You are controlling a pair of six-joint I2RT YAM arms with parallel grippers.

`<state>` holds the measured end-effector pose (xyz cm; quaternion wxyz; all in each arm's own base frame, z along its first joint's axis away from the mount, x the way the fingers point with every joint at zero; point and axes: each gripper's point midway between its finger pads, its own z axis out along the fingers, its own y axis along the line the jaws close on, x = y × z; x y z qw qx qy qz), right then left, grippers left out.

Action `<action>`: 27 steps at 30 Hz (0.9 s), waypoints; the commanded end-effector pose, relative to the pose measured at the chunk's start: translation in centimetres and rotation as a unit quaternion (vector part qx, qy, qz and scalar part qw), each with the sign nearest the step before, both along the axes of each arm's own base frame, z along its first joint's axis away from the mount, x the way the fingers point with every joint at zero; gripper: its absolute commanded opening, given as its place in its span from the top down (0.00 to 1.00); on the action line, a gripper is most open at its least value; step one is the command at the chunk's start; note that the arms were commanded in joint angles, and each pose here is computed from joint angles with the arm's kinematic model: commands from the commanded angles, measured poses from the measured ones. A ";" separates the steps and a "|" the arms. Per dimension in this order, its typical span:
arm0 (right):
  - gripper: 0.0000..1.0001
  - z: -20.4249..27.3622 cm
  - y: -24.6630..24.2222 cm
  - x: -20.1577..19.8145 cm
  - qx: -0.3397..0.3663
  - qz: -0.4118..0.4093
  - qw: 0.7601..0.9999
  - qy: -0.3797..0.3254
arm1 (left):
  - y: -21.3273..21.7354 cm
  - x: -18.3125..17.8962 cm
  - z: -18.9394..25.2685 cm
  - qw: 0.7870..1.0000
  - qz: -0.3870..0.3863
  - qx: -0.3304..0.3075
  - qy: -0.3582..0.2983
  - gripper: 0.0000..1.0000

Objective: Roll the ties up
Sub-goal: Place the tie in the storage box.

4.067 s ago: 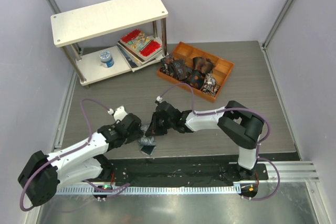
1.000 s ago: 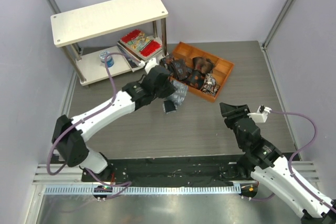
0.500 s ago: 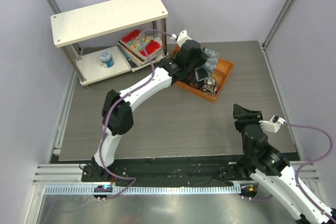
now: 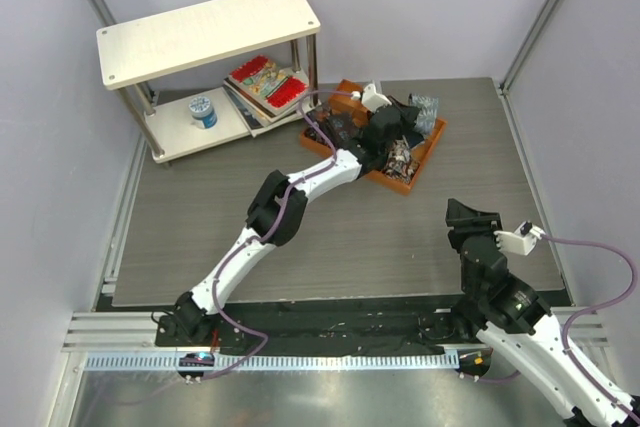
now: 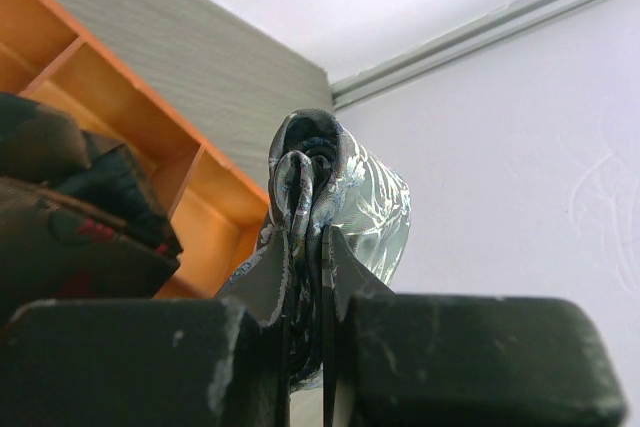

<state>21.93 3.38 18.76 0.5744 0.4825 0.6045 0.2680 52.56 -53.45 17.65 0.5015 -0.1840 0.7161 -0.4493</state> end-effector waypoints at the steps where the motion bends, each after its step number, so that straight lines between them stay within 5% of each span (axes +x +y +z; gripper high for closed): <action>1: 0.50 0.1 -0.9 0.4 0.006 -0.037 0.999 -0.008 | 0.1 0.6 9.9 0.985 0.043 -0.117 -0.121 1.00; 12: 0.50 -0.3 -1.0 0.4 0.006 -0.038 0.999 -0.006 | 1.2 -1.0 4.3 0.990 0.046 -0.087 -0.106 1.00; 22: 0.51 -0.7 -1.1 0.3 0.008 -0.039 0.999 -0.009 | 1.2 -2.7 -0.2 0.993 0.040 0.022 -0.108 1.00; 27: 0.51 -0.9 -1.2 0.2 0.010 -0.041 0.999 -0.009 | 0.9 -2.8 -1.6 0.993 0.034 0.048 -0.101 0.92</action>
